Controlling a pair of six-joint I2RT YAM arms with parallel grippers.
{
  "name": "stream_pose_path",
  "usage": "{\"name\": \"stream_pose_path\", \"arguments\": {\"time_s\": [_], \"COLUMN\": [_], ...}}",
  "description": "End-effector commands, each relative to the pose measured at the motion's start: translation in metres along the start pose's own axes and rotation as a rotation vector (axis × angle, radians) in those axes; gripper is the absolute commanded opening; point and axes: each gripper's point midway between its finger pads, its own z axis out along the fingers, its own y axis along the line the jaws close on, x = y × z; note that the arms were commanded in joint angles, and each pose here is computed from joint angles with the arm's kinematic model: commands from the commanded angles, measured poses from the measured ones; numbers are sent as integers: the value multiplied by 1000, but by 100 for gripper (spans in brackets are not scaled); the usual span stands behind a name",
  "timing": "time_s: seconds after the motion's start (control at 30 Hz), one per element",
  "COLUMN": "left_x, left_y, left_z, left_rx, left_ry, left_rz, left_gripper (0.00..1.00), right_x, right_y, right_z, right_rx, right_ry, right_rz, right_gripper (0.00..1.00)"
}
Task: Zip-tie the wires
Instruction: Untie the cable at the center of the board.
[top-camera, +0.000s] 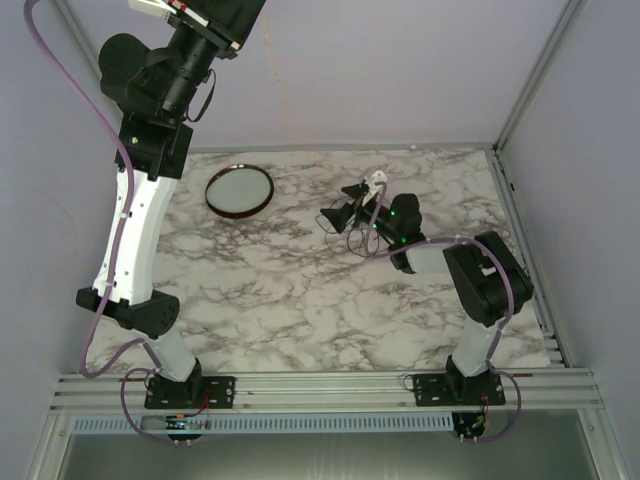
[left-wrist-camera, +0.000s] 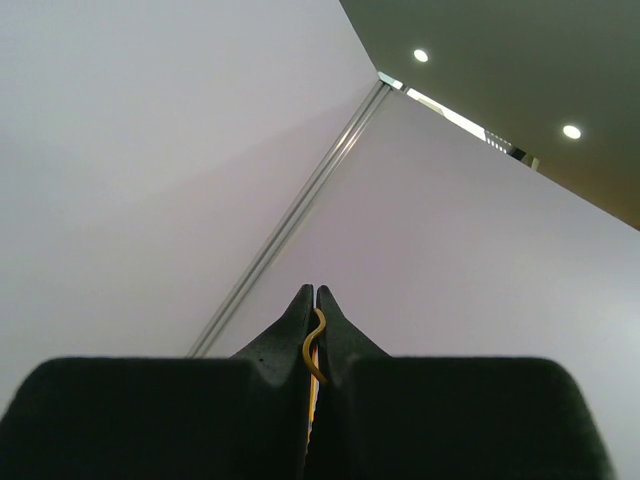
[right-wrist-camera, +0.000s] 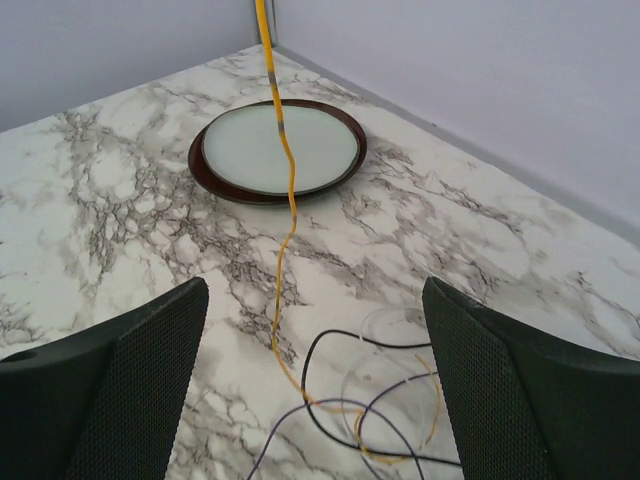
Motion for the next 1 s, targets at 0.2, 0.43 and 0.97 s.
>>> {"name": "stream_pose_path", "arguments": {"time_s": [0.2, 0.43, 0.97], "left_x": [-20, -24, -46], "left_y": [-31, -34, 34], "left_z": [-10, -11, -49], "left_rx": [72, 77, -151], "left_ry": [-31, -45, -73], "left_rz": [16, 30, 127], "left_gripper": [0, 0, 0], "right_x": [35, 78, -45], "right_y": [1, 3, -77], "right_z": [28, 26, 2], "right_rx": [-60, -62, 359], "right_ry": [84, 219, 200], "right_rz": [22, 95, -138], "right_gripper": [81, 63, 0]}}
